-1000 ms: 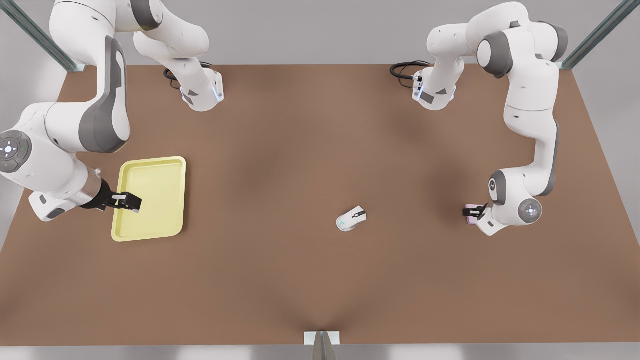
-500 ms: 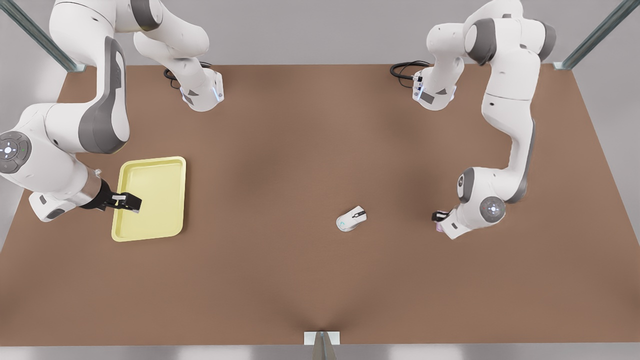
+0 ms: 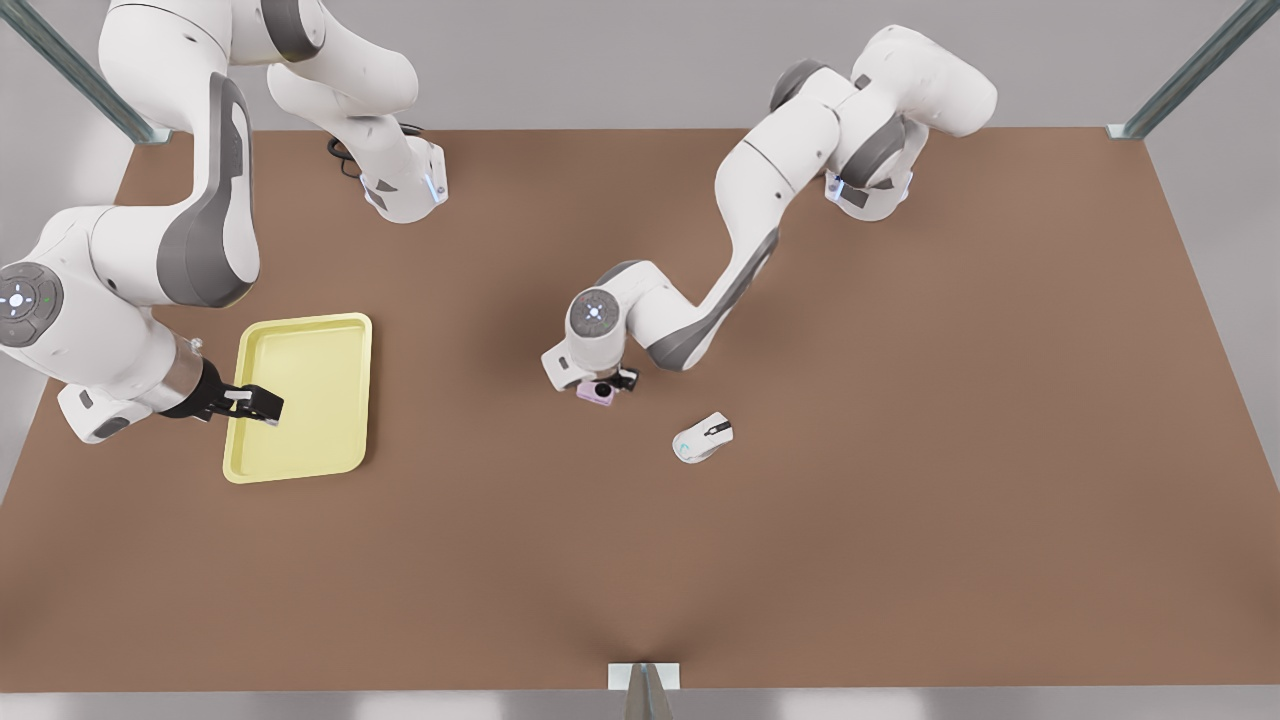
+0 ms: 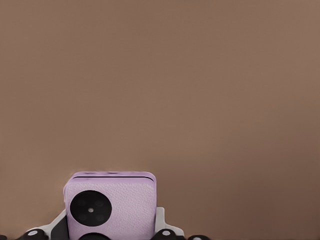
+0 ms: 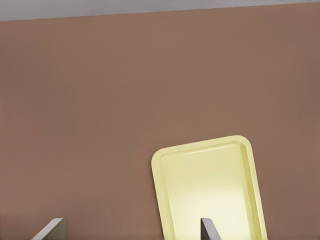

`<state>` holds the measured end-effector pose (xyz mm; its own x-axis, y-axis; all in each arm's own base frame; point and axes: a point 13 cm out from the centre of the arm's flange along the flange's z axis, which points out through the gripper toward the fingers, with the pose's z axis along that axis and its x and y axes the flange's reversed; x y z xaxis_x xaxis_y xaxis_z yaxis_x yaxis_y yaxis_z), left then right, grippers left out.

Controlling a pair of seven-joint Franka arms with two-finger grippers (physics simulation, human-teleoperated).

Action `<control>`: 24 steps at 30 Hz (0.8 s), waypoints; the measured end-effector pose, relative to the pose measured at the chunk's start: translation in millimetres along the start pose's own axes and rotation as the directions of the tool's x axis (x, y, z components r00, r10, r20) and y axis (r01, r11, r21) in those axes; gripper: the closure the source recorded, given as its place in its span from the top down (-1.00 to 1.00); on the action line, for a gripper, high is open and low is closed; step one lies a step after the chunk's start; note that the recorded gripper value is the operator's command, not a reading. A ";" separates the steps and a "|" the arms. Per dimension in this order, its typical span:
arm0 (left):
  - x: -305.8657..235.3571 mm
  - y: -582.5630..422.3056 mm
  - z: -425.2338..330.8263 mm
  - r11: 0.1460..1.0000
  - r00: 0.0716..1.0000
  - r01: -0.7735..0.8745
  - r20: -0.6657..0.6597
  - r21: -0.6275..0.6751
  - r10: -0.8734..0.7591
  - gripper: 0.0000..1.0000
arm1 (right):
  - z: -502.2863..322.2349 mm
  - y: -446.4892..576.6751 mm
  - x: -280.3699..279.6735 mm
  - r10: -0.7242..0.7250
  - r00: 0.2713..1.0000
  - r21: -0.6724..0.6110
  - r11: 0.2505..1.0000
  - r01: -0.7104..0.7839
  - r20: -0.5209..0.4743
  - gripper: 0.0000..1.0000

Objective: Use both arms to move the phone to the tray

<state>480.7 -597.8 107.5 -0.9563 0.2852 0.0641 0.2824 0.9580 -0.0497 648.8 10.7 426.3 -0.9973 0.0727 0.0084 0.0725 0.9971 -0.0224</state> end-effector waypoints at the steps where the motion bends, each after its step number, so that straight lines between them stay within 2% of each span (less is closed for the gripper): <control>1: 9.3 -5.8 14.0 1.000 1.000 0.023 -0.015 -0.012 -0.024 0.46 | 0.0 -0.5 -0.1 0.001 1.000 0.000 1.000 -0.001 0.000 1.00; 8: 46.4 -45.6 60.6 0.988 0.988 0.148 -0.033 -0.033 -0.149 0.50 | 0.0 -0.3 0.0 0.001 1.000 -0.001 1.000 -0.001 0.000 1.00; 9: 48.0 -48.8 61.7 0.986 0.986 0.164 -0.031 -0.030 -0.165 0.69 | 0.0 0.0 0.0 0.000 1.000 -0.001 1.000 0.000 0.000 1.00; 10: 48.8 -51.1 62.1 0.984 0.983 0.178 -0.029 -0.027 -0.179 1.00 | 0.0 0.2 0.0 0.000 1.000 -0.001 1.000 0.000 0.000 1.00; 15: 31.3 -44.3 39.3 0.963 0.963 0.270 -0.011 0.007 -0.269 1.00 | 0.0 -0.3 -0.1 0.000 1.000 0.000 1.000 0.000 0.000 1.00; 17: -21.3 17.4 -77.9 0.925 0.927 0.372 0.017 0.072 -0.374 1.00 | 0.0 -0.8 -0.1 0.000 1.000 0.001 1.000 0.000 0.000 1.00; 19: -60.7 157.5 -216.4 0.868 0.870 0.486 0.042 0.098 -0.492 1.00 | 6.1 5.9 1.7 -0.008 1.000 -0.006 1.000 0.008 -0.013 1.00; 21: -57.0 274.9 -295.5 0.837 0.837 0.541 0.050 0.077 -0.546 1.00 | 40.9 65.8 5.0 -0.103 0.993 -0.002 0.995 0.103 -0.063 1.00; 24: -24.7 435.4 -369.6 0.780 0.779 0.623 0.049 0.059 -0.625 1.00 | 65.9 161.4 29.4 -0.253 0.962 -0.021 0.967 0.253 -0.101 1.00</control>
<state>655.2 -176.9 452.6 -0.9252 -0.3781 0.0326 -0.3794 0.9234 -0.0574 630.5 172.3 357.0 -0.9769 -0.1805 0.1144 -0.1815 0.9834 0.0015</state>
